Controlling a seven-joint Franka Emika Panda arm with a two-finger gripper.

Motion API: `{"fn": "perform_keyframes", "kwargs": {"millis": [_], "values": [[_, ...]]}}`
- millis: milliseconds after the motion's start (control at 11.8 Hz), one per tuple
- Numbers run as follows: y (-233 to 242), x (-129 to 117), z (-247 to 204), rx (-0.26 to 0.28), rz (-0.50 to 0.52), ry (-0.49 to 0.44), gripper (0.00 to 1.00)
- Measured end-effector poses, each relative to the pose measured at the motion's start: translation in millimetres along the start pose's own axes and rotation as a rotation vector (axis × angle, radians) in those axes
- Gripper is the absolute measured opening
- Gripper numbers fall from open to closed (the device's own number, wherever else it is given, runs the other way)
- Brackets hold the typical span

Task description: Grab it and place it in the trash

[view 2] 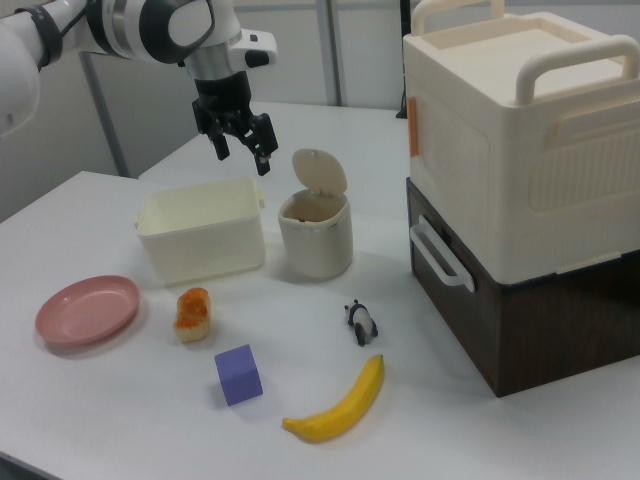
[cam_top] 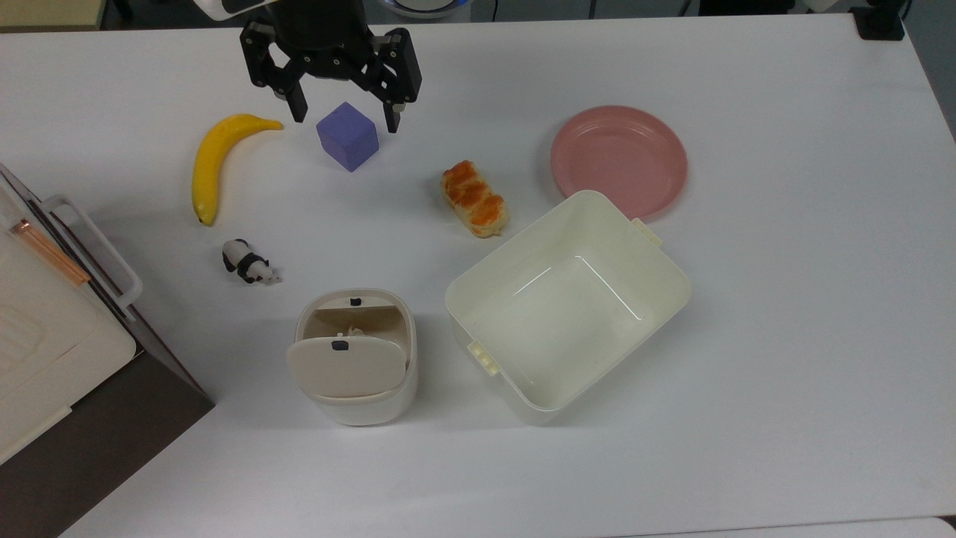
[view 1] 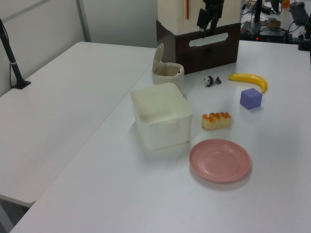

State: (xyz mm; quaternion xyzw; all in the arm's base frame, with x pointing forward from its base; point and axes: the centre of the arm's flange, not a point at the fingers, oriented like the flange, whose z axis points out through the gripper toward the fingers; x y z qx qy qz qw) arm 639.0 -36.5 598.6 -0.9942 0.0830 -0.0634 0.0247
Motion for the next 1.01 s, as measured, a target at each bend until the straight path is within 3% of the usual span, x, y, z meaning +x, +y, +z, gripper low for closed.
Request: {"fn": "perform_keyframes", "kwargs": {"millis": [1014], "values": [[-27, -10, 2, -0.001, -0.032, -0.056, 1.00]]}}
